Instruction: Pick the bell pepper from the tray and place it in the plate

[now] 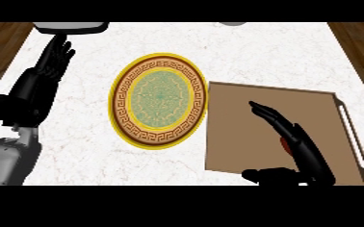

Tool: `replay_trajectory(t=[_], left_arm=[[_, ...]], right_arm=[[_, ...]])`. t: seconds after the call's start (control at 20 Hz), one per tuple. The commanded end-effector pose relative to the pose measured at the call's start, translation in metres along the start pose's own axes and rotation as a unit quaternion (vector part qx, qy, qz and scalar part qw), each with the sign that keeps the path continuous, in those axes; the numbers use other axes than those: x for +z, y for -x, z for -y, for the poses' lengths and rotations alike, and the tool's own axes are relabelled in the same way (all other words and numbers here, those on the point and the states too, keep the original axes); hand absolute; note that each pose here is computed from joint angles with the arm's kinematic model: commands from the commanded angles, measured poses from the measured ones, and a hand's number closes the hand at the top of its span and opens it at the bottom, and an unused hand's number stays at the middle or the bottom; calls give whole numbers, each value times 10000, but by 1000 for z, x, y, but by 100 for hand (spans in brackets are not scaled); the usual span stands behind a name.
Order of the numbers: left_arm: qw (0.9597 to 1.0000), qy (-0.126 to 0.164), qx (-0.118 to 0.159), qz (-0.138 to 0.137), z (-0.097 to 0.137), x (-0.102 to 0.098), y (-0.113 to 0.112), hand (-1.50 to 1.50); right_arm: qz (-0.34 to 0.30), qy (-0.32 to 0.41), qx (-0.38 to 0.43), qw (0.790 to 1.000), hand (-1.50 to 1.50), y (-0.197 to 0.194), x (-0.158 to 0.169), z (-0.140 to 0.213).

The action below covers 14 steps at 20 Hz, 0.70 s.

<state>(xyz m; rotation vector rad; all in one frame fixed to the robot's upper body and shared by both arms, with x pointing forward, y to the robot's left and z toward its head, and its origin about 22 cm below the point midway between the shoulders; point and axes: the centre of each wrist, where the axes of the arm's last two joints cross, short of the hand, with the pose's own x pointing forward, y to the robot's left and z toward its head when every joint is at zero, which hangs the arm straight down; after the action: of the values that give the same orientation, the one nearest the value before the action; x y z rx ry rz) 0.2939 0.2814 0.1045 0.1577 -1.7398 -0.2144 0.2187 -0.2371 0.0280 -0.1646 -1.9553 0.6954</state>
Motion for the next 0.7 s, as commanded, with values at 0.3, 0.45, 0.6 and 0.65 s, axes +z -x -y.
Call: replay_trajectory(t=[0.3,0.45,0.6,0.65], left_arm=[[9999,91,-42,-37,-6,2,-6,0],[10000,-4,-22,29,-9,0,2,0],[9999,119,-89,69,2,0,-8,0],[9999,75,-78,37,0,-1,0,0]], right_arm=[[-1771,-1125,2727,9389,-150,-50,-9,86],[-2280,-1750,3124,9054,-150,-70,-13,83],[-2890,-2343,3320,8668,-150,-77,-13,88],[-2957,-2484,3318,8607,-150,-84,-18,78]])
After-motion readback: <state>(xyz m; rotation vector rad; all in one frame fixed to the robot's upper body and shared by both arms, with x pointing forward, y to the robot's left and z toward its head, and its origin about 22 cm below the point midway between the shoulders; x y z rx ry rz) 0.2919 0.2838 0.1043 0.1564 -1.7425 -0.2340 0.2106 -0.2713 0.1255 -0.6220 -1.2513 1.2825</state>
